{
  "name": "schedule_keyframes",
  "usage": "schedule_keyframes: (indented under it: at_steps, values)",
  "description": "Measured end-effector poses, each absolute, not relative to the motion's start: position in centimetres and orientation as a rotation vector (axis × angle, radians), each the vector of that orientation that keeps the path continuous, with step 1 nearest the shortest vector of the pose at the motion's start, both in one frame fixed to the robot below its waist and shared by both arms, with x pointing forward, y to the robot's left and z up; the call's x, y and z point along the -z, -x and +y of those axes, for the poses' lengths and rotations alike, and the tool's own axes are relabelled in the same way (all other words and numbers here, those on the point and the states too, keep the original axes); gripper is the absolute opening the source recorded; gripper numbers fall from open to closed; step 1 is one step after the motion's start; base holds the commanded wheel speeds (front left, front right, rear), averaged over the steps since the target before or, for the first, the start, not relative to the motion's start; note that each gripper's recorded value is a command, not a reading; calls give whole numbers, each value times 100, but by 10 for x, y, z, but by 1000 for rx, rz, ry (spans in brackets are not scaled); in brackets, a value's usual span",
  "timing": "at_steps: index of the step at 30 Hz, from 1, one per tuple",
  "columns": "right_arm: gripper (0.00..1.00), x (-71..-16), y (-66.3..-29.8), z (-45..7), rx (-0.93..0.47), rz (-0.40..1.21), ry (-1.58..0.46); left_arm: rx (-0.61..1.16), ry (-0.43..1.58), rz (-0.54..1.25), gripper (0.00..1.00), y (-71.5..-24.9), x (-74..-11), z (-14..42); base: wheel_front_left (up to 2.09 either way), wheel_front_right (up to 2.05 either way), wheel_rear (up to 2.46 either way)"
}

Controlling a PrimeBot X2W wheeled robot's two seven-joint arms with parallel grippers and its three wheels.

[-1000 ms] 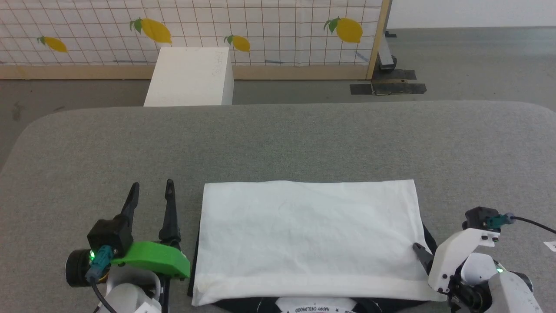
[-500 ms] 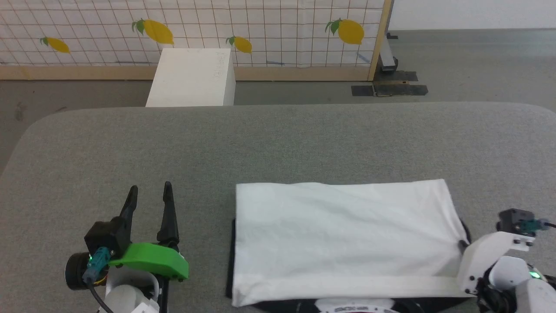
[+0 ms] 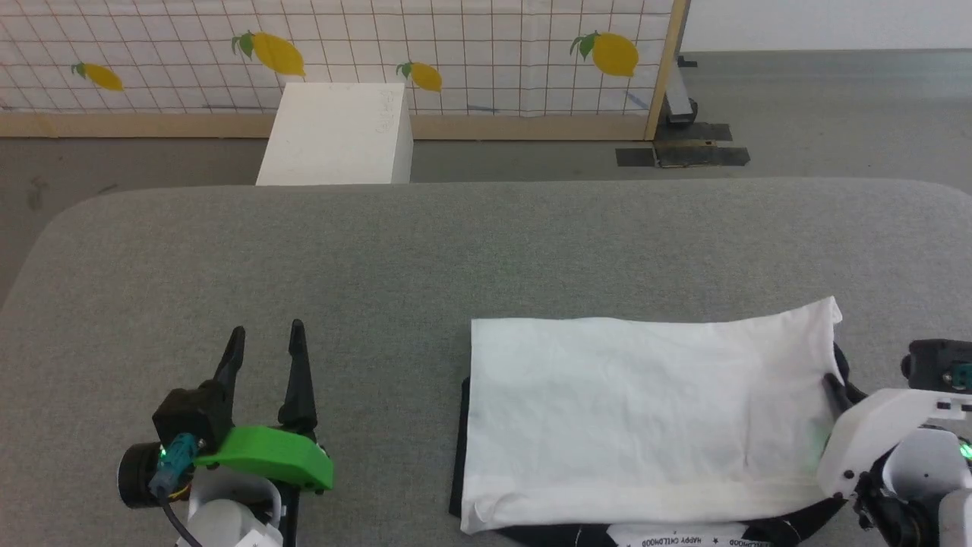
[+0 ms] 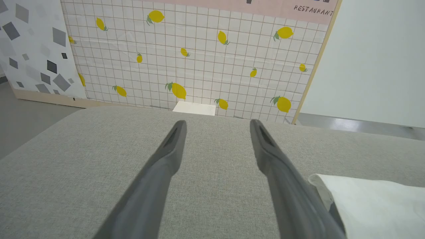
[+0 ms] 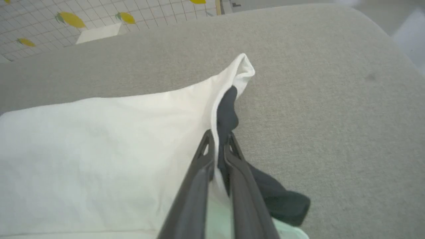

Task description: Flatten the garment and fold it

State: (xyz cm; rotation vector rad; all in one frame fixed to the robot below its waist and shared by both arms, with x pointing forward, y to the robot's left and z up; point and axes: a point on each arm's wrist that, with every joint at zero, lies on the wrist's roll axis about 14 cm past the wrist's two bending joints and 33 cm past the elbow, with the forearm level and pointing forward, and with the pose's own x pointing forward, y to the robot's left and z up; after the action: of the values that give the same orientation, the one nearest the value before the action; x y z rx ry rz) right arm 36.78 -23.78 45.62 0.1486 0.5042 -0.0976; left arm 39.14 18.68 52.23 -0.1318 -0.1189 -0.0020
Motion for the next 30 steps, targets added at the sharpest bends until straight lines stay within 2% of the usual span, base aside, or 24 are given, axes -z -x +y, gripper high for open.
schedule_keyframes:
  at_steps: [6,12,20,29,30]
  values:
    - [0,-503,-376,-151,-182,421,-93,-9,128,-114,100,-390,-520,190,0,0,0]
    - [0,-511,-371,-71,-420,416,-20,-18,131,-106,100,-389,-517,192,0,0,0]
    - [0,-477,-373,-3,-631,495,96,-28,139,-95,100,-390,-513,194,0,0,0]
    - [0,-417,-363,37,-790,682,168,-49,133,-73,100,-395,-504,202,0,0,0]
    - [19,-412,-361,38,-797,703,147,-51,133,-70,100,-396,-503,203,0,0,0]
